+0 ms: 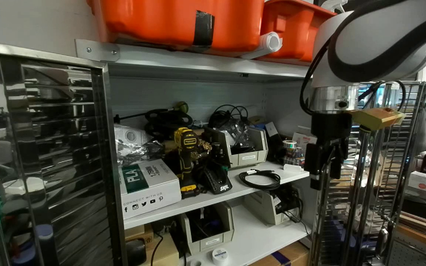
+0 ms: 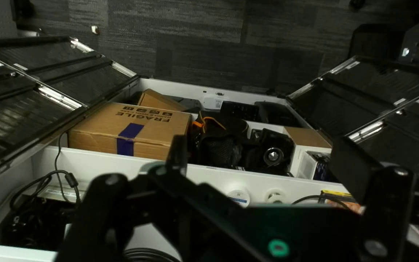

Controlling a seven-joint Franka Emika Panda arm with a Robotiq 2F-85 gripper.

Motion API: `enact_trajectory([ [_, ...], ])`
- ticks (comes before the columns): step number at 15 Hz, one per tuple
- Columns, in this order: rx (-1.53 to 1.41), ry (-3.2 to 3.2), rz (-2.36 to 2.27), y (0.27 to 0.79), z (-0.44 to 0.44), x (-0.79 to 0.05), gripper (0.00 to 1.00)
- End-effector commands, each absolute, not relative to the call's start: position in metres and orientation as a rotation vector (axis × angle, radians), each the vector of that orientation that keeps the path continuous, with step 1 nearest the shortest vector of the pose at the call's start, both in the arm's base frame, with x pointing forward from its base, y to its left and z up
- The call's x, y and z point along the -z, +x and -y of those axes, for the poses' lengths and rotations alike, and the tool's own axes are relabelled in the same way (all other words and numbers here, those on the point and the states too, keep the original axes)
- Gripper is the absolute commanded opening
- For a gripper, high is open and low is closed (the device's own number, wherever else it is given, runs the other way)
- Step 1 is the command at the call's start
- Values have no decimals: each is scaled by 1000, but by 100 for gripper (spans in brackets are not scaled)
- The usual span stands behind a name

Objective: Put the cable in the storage box

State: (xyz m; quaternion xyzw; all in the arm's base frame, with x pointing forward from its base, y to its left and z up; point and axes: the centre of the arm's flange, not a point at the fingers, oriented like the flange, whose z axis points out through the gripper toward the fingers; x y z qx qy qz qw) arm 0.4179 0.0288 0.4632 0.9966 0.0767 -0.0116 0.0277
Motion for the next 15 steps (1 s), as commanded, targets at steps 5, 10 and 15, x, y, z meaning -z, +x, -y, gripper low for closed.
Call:
enact_trajectory([
  [5,-134,3047,-112,467,23,-415,100],
  [10,-300,3012,86,487,49,-397,100],
  [15,-434,3006,382,515,66,-388,100],
])
